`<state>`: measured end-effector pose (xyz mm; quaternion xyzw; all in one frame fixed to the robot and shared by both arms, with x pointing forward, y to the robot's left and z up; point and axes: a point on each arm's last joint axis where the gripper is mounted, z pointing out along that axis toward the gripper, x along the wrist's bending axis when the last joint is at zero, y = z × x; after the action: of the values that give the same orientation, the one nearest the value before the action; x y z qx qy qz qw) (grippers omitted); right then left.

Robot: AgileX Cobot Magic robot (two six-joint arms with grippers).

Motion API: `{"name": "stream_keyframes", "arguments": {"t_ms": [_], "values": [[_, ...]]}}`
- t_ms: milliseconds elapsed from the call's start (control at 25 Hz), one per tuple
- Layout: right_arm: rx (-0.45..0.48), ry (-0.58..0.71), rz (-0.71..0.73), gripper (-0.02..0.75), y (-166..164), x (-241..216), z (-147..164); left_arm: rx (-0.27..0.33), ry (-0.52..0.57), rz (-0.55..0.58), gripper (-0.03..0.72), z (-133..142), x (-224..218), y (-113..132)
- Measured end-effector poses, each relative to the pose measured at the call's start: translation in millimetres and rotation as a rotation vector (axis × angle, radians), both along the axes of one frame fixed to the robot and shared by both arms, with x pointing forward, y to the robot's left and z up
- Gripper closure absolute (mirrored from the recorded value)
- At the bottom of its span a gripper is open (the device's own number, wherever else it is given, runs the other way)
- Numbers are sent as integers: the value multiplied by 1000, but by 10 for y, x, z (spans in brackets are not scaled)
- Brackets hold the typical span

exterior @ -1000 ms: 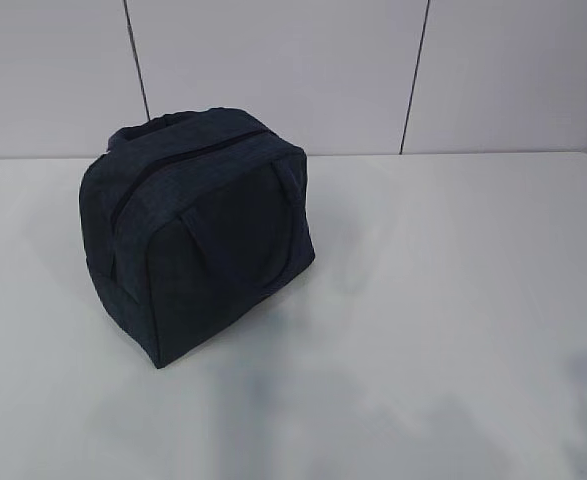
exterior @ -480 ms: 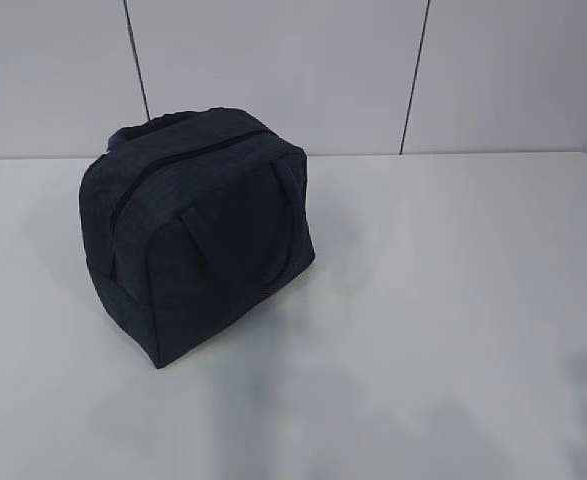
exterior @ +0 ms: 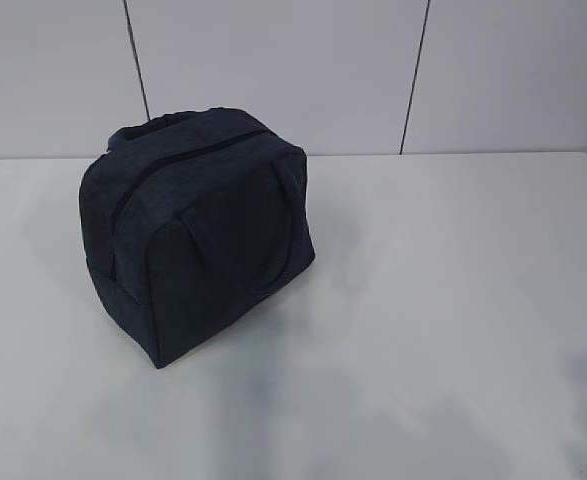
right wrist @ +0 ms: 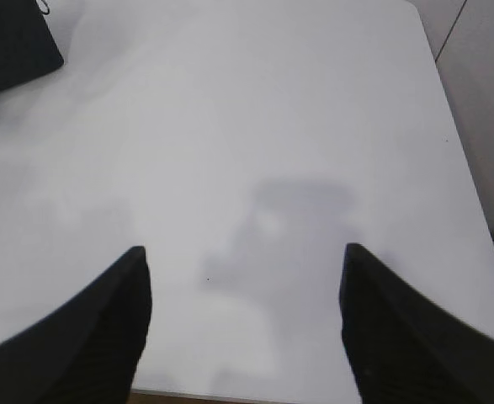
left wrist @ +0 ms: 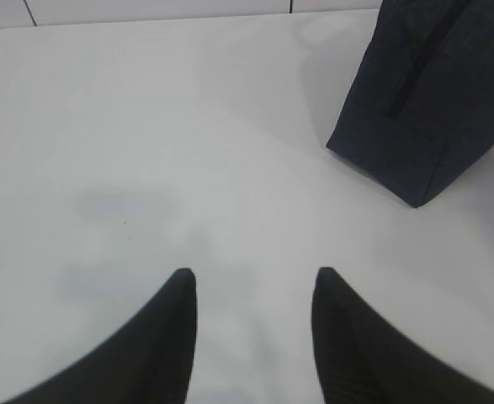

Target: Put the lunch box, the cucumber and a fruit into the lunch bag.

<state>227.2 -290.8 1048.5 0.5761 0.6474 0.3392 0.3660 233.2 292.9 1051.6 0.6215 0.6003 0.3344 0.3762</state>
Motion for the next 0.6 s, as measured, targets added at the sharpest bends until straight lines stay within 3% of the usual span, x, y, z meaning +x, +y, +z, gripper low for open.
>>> {"name": "stream_keyframes", "arguments": {"t_ms": [600], "values": [[0, 0, 0, 230, 0, 0, 0, 0, 0, 0, 363, 0, 0, 0]]}}
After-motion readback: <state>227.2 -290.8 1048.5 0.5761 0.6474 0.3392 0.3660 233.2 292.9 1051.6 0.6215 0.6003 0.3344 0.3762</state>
